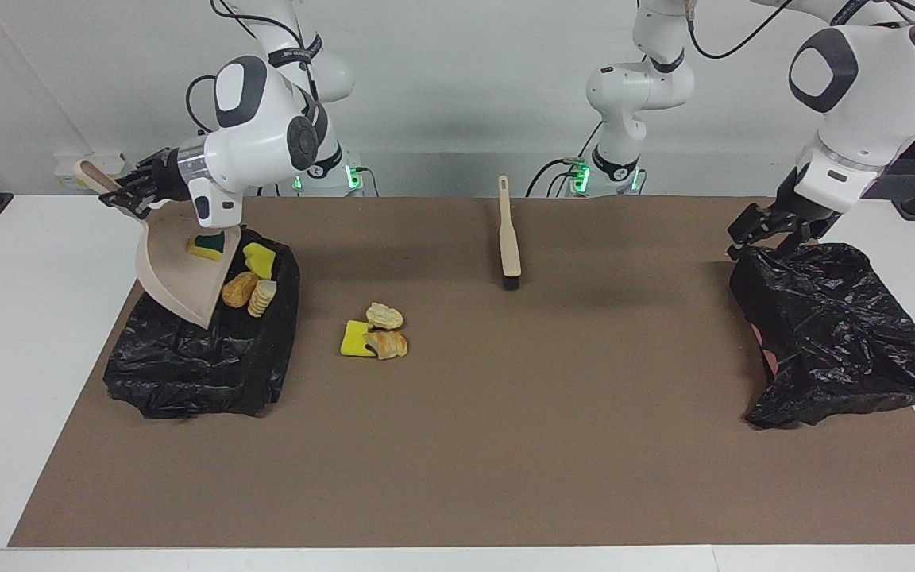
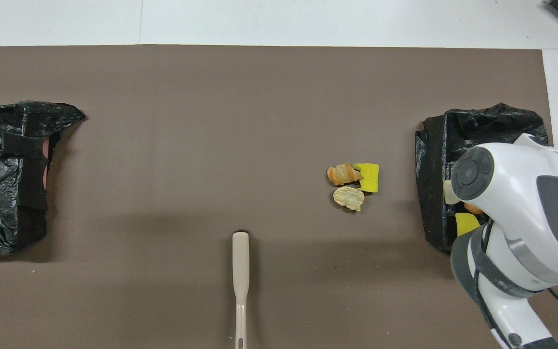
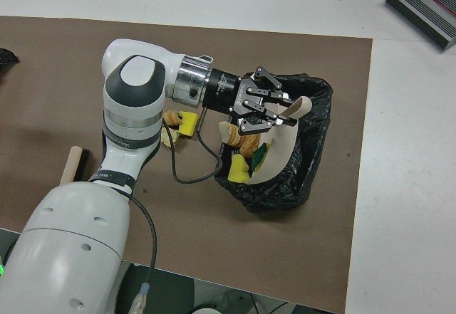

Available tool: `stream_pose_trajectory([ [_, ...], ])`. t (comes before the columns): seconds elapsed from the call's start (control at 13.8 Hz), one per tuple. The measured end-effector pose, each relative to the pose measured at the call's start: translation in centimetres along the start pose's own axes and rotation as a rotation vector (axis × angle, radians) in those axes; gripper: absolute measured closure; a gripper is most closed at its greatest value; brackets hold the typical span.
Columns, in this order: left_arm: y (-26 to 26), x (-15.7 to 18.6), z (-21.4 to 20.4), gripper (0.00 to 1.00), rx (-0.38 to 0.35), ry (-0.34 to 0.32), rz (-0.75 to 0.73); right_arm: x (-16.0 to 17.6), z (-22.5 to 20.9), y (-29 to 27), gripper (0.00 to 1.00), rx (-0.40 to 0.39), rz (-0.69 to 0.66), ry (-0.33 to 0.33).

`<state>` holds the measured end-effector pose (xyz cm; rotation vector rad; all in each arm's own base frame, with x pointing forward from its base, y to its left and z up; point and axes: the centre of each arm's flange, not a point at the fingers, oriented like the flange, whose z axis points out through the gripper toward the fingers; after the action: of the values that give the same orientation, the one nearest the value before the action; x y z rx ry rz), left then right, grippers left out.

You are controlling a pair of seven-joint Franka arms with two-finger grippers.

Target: Sweep and dump trash in bin

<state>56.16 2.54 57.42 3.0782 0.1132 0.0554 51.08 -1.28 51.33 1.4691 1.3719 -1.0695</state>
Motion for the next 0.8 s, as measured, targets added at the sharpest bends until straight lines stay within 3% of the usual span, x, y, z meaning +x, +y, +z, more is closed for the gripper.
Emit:
stream_pose_trajectory([
  [0.43, 1.1, -2.3, -4.3, 0.00, 0.023, 0.005, 0.060, 1.7, -3.1, -0.4, 0.68, -0.031, -0.042, -0.084],
  [0.8, 1.6, -2.7, -4.5, 0.00, 0.025, 0.002, 0.084, 3.7, -4.9, -0.3, 0.68, -0.055, -0.067, -0.181],
])
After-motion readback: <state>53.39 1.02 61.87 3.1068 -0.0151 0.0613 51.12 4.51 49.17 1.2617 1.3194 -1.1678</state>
